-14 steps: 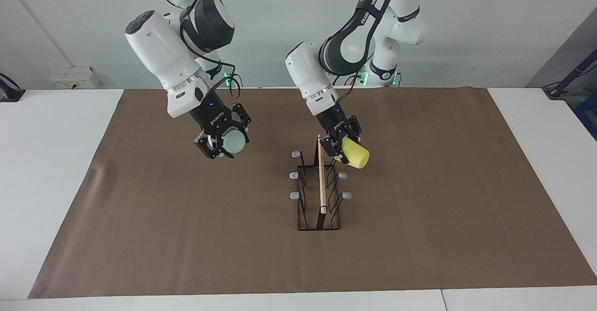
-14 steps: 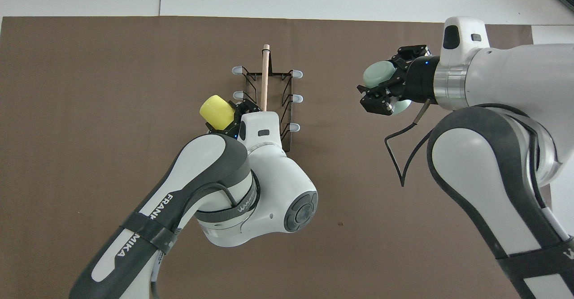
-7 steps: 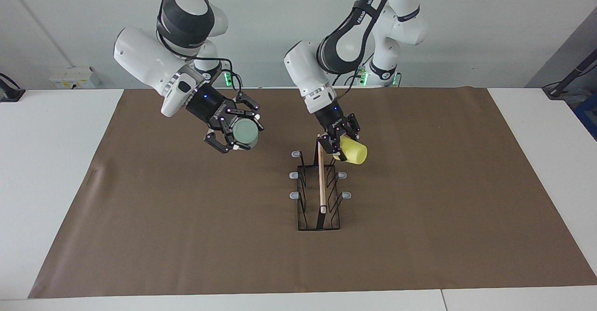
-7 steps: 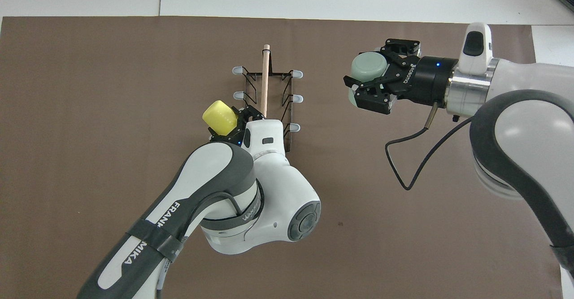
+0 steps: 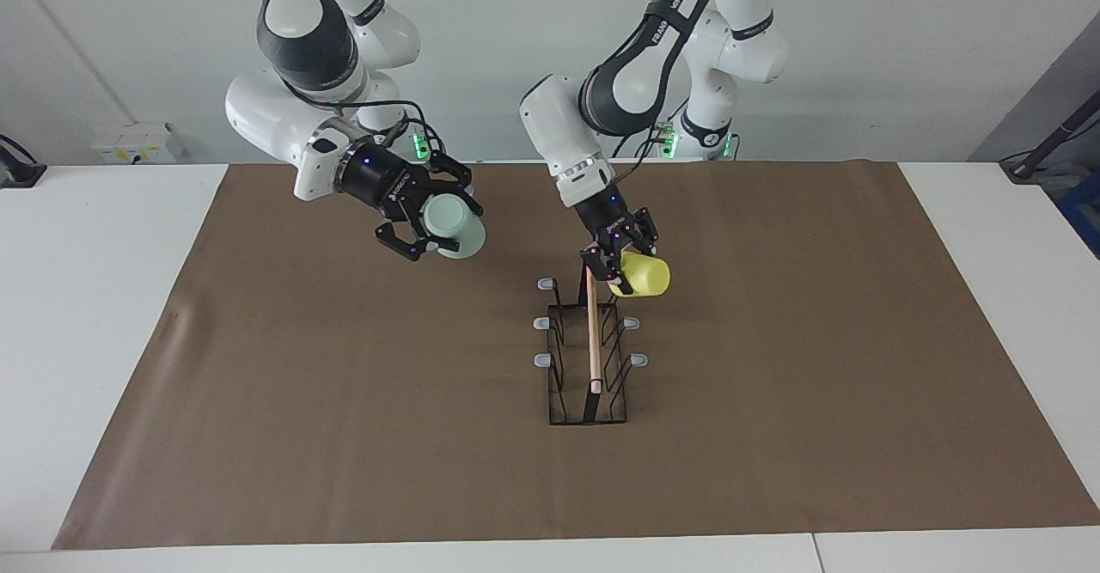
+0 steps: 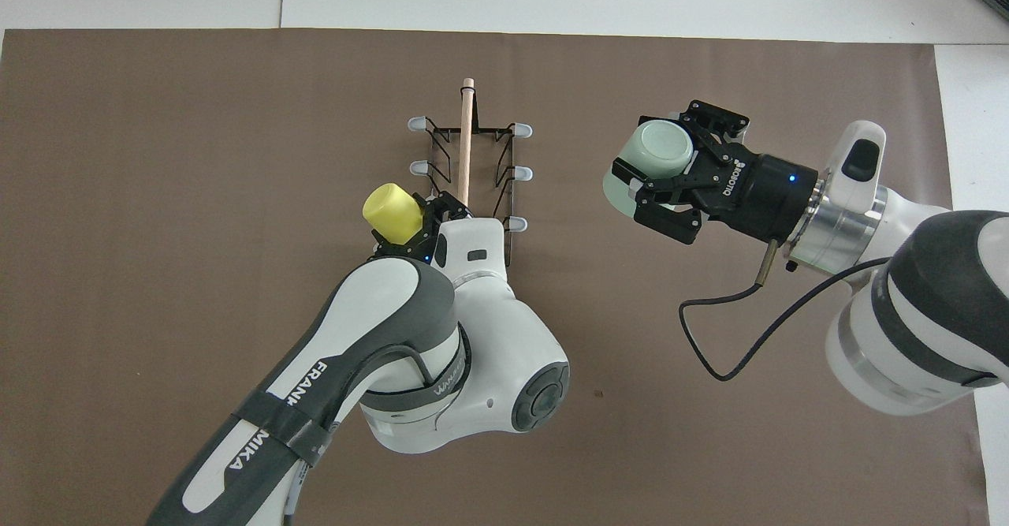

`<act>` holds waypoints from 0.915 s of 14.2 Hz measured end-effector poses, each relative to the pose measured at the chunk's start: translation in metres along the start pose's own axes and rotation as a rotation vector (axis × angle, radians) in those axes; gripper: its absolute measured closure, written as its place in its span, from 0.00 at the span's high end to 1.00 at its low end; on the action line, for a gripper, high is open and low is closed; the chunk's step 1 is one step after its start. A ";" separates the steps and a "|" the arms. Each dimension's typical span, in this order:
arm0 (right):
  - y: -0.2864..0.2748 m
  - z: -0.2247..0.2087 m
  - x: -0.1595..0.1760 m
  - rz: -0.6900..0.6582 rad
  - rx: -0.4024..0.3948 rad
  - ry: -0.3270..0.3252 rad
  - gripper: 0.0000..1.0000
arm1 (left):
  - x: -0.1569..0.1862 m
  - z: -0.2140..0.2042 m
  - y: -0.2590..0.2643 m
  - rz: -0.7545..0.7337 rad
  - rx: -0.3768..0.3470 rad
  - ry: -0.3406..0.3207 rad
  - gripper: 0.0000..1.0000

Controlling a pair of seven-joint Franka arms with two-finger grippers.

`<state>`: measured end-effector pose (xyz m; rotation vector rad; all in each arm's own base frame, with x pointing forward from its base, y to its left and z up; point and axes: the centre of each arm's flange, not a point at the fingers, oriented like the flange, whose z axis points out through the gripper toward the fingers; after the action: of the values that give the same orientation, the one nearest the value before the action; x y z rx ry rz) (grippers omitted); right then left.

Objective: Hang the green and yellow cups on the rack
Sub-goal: 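Hang the yellow cup on a rack peg while the right gripper carries the green cup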

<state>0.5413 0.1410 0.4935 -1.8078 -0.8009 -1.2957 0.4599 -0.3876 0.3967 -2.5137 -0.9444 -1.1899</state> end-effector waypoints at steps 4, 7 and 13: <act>-0.026 0.023 -0.056 0.007 -0.020 0.106 0.61 | -0.005 -0.006 0.001 -0.032 -0.010 -0.001 0.89; -0.046 0.045 -0.081 0.011 -0.035 0.104 0.61 | -0.008 -0.009 0.002 -0.034 -0.009 0.001 1.00; -0.048 0.061 -0.106 0.002 -0.084 0.128 0.61 | 0.012 -0.016 0.005 -0.070 -0.019 0.012 1.00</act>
<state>0.4998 0.2114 0.3910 -1.7692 -0.6836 -1.4470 0.4587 -0.3932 0.4166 -2.5040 -1.0302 -1.2384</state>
